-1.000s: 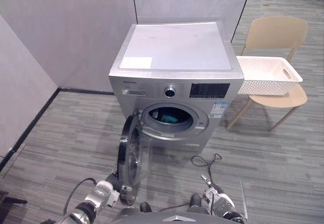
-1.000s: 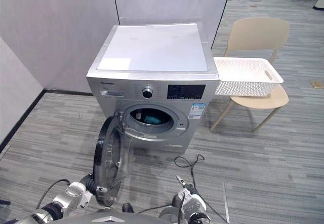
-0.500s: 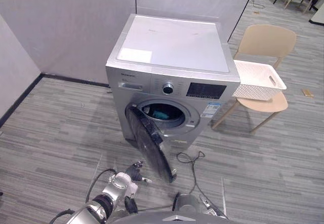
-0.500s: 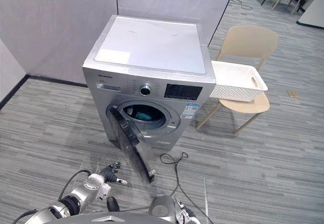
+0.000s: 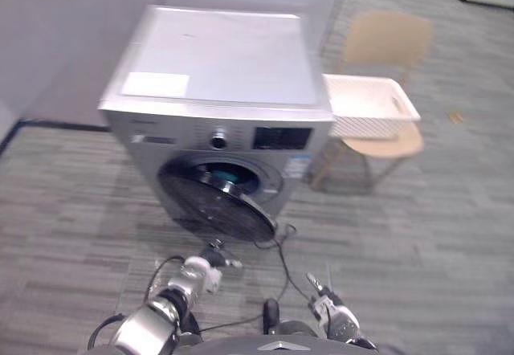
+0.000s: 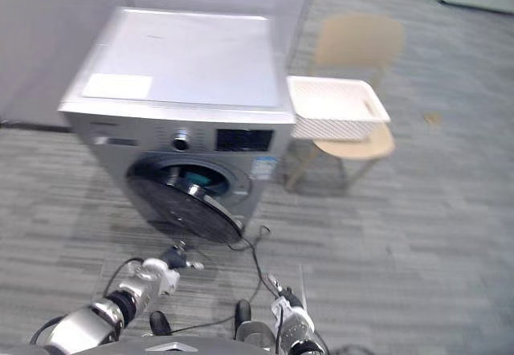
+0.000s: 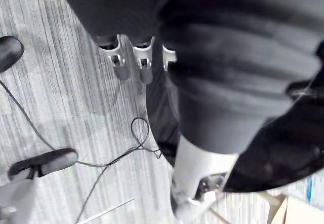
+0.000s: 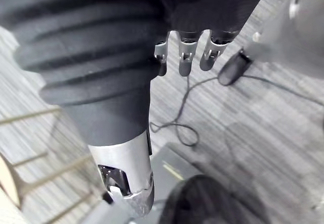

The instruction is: Pick up the laundry basket with both hands and put the clothes into the washing machine.

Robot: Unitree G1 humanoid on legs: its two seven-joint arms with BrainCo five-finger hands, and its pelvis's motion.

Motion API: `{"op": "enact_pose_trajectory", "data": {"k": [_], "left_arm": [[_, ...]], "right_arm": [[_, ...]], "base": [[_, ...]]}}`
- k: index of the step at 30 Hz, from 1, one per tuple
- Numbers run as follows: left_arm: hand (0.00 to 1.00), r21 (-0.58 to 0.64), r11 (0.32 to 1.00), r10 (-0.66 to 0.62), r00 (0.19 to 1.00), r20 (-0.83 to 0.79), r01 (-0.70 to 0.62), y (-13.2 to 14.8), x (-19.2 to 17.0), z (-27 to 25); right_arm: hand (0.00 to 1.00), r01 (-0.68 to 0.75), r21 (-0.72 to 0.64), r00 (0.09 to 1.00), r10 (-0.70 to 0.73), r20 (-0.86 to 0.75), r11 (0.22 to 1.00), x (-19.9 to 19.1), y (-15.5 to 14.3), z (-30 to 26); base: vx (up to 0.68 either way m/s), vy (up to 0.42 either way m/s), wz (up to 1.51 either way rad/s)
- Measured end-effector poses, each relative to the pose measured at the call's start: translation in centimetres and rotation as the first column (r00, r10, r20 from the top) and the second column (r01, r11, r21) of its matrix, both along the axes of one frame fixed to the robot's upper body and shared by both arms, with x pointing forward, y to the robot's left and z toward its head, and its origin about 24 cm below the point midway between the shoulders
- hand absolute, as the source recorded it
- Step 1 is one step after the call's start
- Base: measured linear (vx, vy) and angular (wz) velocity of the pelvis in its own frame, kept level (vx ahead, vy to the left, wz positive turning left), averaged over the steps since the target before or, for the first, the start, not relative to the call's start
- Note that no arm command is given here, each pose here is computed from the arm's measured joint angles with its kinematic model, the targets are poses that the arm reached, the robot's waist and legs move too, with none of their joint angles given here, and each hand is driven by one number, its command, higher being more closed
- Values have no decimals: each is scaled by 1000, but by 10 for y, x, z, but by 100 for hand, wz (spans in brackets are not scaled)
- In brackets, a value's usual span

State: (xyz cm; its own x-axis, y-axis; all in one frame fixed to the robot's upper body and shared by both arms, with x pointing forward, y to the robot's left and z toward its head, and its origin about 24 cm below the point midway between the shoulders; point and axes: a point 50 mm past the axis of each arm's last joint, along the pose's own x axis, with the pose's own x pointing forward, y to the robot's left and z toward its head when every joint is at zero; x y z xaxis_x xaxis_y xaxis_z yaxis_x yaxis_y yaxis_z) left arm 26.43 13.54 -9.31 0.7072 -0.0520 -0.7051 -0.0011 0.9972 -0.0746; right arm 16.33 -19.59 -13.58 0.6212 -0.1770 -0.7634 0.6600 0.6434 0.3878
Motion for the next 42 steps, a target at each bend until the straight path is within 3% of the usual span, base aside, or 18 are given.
{"op": "enact_pose_trajectory", "data": {"k": [2,4,6,9,14,17,20,21,25,26,35,38,42], "left_arm": [[0,-74,930,365,928,74,-360,66,43,41],[0,-111,851,525,840,141,-513,114,55,68],[0,-149,808,589,781,208,-570,133,74,102],[0,-222,741,669,724,164,-634,130,79,108],[0,-355,745,648,739,184,-565,90,90,111],[0,-439,716,673,705,224,-543,75,71,90],[0,-465,647,721,683,114,-605,54,22,38],[0,-443,646,718,692,76,-622,49,9,25],[0,-203,679,657,707,-263,-706,26,-124,-60],[0,-168,695,644,709,-287,-699,26,-141,-65],[0,-35,824,517,775,-364,-565,49,-193,-77],[0,-5,887,431,833,-346,-461,53,-189,-75],[0,35,923,376,883,-283,-382,68,-174,-69]], "right_arm": [[0,-8,-35,997,11,80,999,11,-12,11],[0,62,-48,994,-57,96,997,5,-29,14],[0,143,-66,988,-138,63,988,-14,-45,10],[0,214,-107,976,-217,-14,971,-51,-61,2],[0,223,-94,968,-232,-99,970,-71,-51,-8],[0,222,-53,968,-226,-105,974,-67,-38,-12],[0,165,-9,983,-165,-78,986,-48,-18,-11],[0,144,-7,987,-144,-65,990,-42,-16,-10],[0,60,-40,998,-59,19,997,-7,-12,2],[0,37,-66,999,-35,20,997,-4,-16,3],[0,-67,-88,976,47,-214,994,-45,-25,-20],[0,-71,-80,969,50,-241,994,-52,-22,-23],[0,-124,-61,973,109,-205,990,-37,-4,-21]], "base": [[-3,-15,-202],[-9,-61,-160],[-5,-131,-86],[-11,-130,-12],[-45,17,33],[-7,58,29],[-3,18,44],[-14,15,70],[1,38,97],[13,74,145],[49,132,151],[117,152,137],[91,99,116]]}}
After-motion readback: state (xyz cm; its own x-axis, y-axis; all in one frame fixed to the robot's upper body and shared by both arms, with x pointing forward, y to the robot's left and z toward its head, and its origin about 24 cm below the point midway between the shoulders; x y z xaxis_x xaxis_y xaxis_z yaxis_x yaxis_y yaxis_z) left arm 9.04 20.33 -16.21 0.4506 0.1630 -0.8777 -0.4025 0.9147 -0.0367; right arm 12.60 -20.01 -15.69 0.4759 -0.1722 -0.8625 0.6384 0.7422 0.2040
